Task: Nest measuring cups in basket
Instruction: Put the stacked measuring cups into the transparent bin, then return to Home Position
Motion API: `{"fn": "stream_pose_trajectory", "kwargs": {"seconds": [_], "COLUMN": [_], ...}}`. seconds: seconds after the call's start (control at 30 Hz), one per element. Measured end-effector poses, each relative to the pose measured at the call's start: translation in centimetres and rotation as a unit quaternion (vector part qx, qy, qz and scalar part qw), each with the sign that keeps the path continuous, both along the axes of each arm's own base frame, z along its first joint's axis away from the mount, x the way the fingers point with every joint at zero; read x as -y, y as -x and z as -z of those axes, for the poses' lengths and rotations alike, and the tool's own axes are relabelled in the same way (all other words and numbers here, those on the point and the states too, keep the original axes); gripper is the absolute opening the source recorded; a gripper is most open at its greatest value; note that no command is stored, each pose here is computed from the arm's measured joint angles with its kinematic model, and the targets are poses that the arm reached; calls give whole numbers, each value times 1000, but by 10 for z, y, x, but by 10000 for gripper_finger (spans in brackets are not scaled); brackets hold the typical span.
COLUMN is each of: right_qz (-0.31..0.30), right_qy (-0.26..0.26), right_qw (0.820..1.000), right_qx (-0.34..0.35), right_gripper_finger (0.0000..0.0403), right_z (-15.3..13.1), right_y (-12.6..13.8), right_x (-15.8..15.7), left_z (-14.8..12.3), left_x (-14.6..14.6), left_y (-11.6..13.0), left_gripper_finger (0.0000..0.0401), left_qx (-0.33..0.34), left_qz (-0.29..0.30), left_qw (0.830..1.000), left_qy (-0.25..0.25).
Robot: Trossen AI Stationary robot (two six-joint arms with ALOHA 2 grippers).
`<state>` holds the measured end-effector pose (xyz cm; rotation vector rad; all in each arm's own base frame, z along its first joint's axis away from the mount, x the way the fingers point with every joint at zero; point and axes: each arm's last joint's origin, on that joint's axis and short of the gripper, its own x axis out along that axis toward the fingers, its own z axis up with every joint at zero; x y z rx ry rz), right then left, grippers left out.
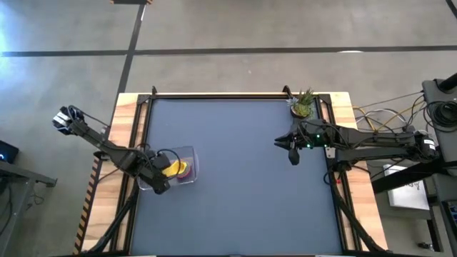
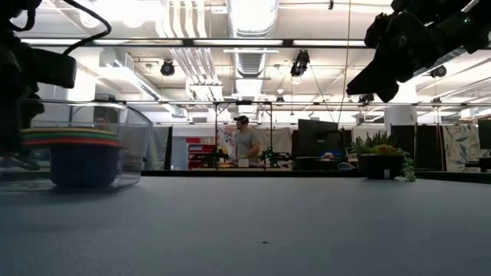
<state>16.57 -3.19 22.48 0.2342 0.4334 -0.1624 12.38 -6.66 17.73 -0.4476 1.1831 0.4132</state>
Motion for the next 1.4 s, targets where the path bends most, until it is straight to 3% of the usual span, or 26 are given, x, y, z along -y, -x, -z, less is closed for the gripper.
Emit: {"fn": "stream_pose_trajectory", "kwargs": {"seconds": [0.3, 0.57, 0.77, 0.9, 1.2, 1.4], "right_qz": [-1, -3, -47, -82, -95, -93], "right_qy": [1, 6, 25, 48, 128, 179], "right_qw": [1000, 1000, 997, 990, 970, 945], "right_qx": [0, 8, 55, 100, 184, 256], "right_gripper_finger": [68, 68, 68, 68, 68, 68], "right_z": [0, -2, -2, -4, -20, -27], "right_y": [0, -1, -2, 0, 22, 49], "right_x": [0, 0, -2, -4, -9, -14], "left_z": [-39, -101, -127, -131, -114, -91], "left_x": [4, 4, 5, 1, -26, -39], "left_y": [-7, -19, -26, -22, 11, 31], "left_gripper_finger": [242, 232, 223, 180, 15, 8], "left_qx": [31, 154, 276, 335, 458, 540], "left_qz": [7, 38, 95, 118, 95, 75], "left_qw": [999, 985, 948, 920, 862, 813], "left_qy": [18, -73, -126, -168, -192, -204]}}
